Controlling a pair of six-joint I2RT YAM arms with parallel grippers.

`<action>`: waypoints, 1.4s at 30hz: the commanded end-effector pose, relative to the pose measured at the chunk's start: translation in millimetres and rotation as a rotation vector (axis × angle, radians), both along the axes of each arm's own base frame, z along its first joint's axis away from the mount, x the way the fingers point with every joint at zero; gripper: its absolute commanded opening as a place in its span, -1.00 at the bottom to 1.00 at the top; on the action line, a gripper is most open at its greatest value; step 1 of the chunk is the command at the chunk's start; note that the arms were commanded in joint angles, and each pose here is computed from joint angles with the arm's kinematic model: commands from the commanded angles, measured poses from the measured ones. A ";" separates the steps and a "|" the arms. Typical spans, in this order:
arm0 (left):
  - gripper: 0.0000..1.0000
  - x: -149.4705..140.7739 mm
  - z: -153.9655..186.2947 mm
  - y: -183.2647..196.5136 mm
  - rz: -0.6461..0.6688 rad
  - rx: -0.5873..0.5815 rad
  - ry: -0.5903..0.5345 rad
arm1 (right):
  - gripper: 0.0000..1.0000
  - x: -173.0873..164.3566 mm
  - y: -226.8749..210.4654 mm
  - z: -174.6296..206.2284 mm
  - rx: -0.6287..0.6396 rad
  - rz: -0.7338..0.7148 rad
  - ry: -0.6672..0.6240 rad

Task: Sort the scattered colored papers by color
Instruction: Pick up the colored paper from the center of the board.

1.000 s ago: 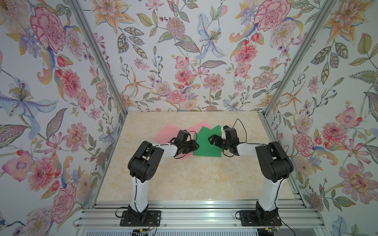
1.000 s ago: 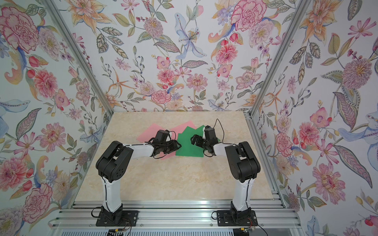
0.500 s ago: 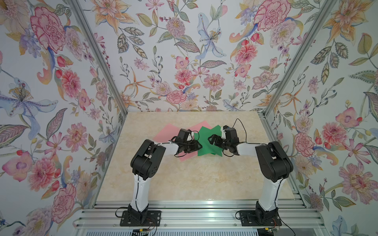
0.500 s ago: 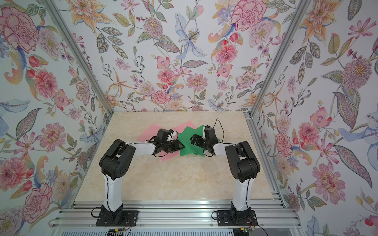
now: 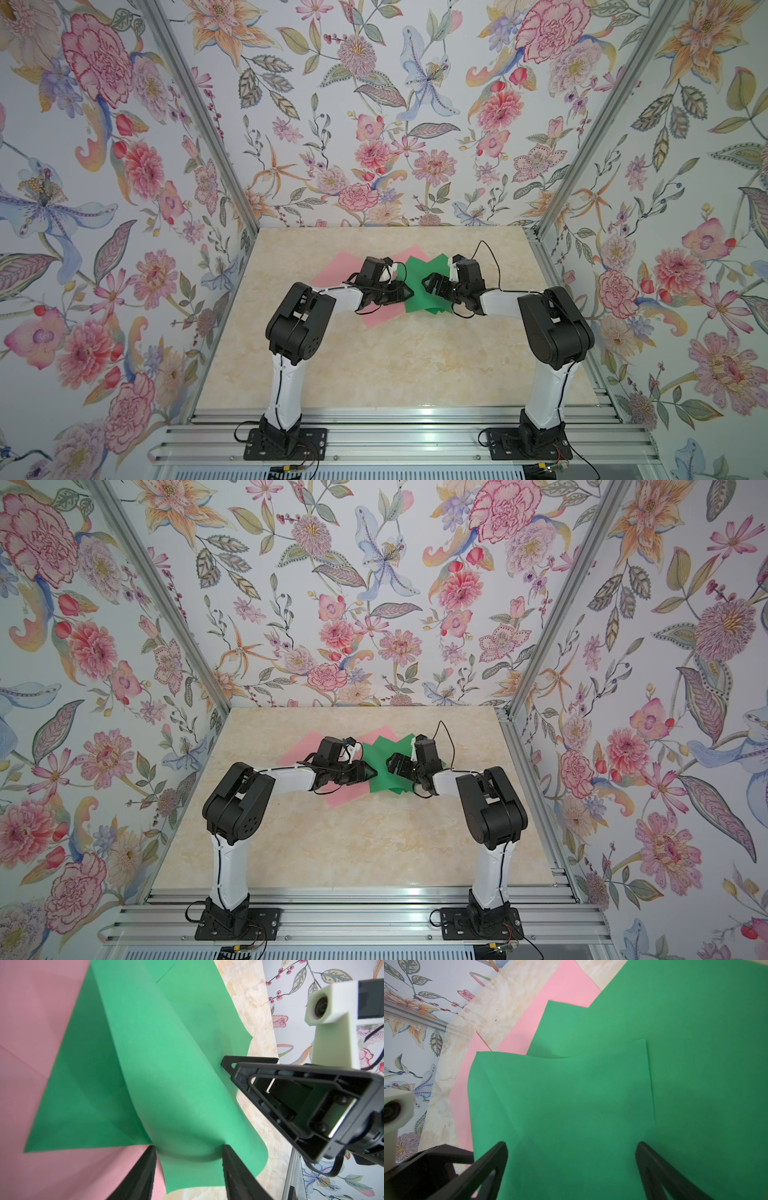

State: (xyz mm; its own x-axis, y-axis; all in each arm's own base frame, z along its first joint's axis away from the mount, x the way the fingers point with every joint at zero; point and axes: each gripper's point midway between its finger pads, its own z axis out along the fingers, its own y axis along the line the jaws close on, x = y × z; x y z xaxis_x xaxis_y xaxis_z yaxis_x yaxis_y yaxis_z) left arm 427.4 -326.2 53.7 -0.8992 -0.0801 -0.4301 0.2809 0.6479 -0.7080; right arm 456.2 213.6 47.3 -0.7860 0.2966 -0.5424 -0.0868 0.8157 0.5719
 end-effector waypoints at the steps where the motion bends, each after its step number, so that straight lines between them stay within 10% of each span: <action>1: 0.08 27.2 -3.9 8.4 0.062 -0.007 -0.075 | 0.99 -6.9 3.8 -18.3 -0.008 0.018 0.060; 17: -0.16 51.6 1.3 13.4 0.077 -0.046 -0.107 | 0.99 -7.2 6.3 -22.9 -0.003 0.032 0.070; 31: -1.00 32.7 -11.1 20.3 0.031 -0.039 -0.026 | 1.00 -8.0 7.0 -25.4 -0.002 0.035 0.077; 42: -1.00 27.4 2.0 19.3 0.008 -0.036 -0.046 | 1.00 -2.3 11.6 13.0 -0.066 0.075 -0.001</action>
